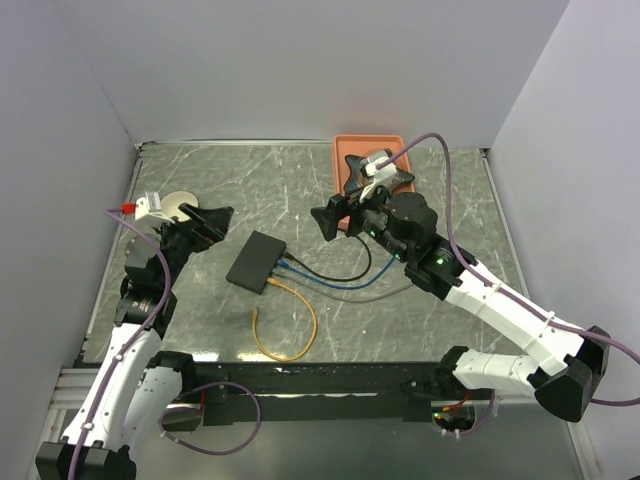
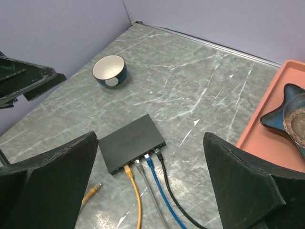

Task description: Insert the plug into the switch port

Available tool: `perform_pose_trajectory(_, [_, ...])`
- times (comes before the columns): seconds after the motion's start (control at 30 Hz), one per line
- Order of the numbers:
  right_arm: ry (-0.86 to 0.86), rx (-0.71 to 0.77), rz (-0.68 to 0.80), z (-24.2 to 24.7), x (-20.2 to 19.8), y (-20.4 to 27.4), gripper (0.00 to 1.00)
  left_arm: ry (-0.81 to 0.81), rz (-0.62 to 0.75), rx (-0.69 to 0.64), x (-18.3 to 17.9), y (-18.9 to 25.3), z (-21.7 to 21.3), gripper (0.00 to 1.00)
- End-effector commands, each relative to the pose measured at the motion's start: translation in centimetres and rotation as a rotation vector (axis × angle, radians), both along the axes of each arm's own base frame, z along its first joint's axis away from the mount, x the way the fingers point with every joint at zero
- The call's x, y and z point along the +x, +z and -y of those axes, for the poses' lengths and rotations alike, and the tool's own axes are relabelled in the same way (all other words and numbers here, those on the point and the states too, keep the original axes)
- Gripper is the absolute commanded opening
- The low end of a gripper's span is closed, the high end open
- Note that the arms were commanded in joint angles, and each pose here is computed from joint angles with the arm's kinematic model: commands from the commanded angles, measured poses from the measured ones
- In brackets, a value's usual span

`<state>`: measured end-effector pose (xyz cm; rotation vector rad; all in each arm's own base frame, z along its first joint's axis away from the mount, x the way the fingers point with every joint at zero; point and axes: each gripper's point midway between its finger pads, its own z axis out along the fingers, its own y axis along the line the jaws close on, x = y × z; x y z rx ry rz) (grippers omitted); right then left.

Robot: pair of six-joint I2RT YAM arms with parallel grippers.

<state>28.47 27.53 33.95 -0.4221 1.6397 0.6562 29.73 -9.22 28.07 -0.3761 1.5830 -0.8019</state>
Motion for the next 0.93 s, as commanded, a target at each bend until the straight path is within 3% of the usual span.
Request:
perform_pose_trajectory(0.0, [-0.013,0.016,0.037,0.0,0.3,1.4,0.99,-0.026,0.042,0.0,0.1,1.0,0.4,0.96])
perform_pose_trajectory(0.53, [0.007,0.0,0.021,-0.3,0.1,1.0,0.99,0.085,0.042,-0.055,0.0,0.7,-1.3,0.96])
perform_pose_trajectory(0.9, [-0.003,-0.02,0.013,-0.3,0.4,0.3,0.99,0.153,0.08,0.075,0.1,-0.2,-2.9,0.96])
